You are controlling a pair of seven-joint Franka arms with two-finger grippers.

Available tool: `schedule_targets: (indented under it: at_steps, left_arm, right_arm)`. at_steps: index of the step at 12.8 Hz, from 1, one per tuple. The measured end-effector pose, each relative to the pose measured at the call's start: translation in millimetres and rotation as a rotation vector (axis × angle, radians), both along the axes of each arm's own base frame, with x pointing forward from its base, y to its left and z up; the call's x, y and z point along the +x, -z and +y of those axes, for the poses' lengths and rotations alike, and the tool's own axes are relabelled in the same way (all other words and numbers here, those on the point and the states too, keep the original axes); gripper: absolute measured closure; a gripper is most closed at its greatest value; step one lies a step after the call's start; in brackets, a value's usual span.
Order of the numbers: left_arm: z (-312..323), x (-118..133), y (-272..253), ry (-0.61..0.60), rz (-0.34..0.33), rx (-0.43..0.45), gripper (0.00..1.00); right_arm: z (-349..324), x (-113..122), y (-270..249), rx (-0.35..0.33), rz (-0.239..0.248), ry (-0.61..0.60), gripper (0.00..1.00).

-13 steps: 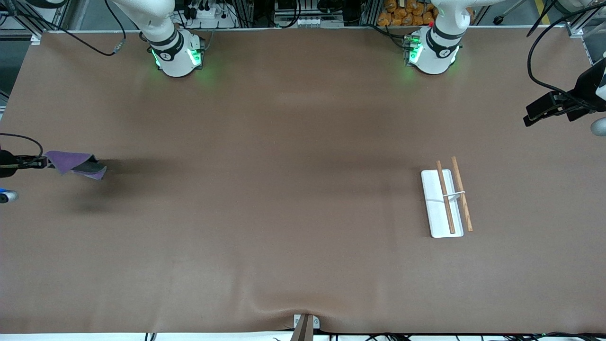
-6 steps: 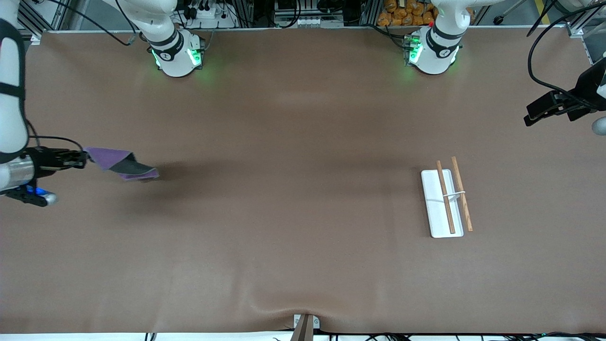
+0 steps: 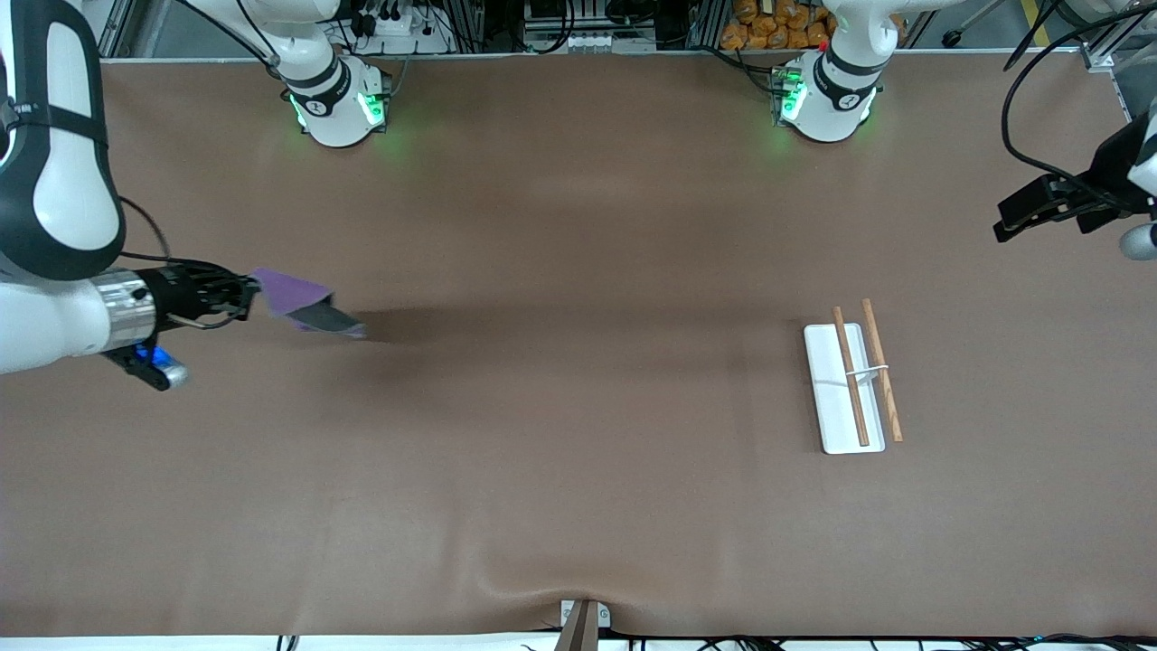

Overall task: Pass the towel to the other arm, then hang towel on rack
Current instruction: 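Lift the towel with the right gripper while the left gripper moves out, then carry the towel toward the left gripper while the left gripper approaches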

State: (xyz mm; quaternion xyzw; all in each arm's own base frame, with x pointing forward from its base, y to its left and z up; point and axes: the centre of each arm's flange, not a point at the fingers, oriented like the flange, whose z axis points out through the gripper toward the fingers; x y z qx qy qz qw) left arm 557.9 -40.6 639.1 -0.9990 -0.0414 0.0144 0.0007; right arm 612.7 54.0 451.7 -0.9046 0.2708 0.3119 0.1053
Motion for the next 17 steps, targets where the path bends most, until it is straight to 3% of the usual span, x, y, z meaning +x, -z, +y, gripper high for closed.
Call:
schedule_targets:
  at_steps: [3, 9, 11, 17]
  left_arm:
    - [-22.5, 22.3, 26.5, 0.033, -0.011, -0.042, 0.00]
    - [-57.1, 75.6, 104.8, -0.011, -0.014, -0.219, 0.00]
    - [-82.6, 85.2, 129.6, -0.076, 0.011, -0.283, 0.00]
    - [-166.7, 78.2, 169.5, -0.287, 0.110, -0.271, 0.00]
  right_arm:
    - [75.7, -2.9, -21.9, -0.022, 0.040, 0.101, 0.98]
    - [248.8, -23.3, -46.9, -0.070, -0.021, 0.321, 0.98]
    - [289.8, -30.6, -46.8, -0.061, -0.035, 0.401, 0.98]
    - [369.2, -25.1, -27.7, 0.065, 0.014, 0.760, 0.98]
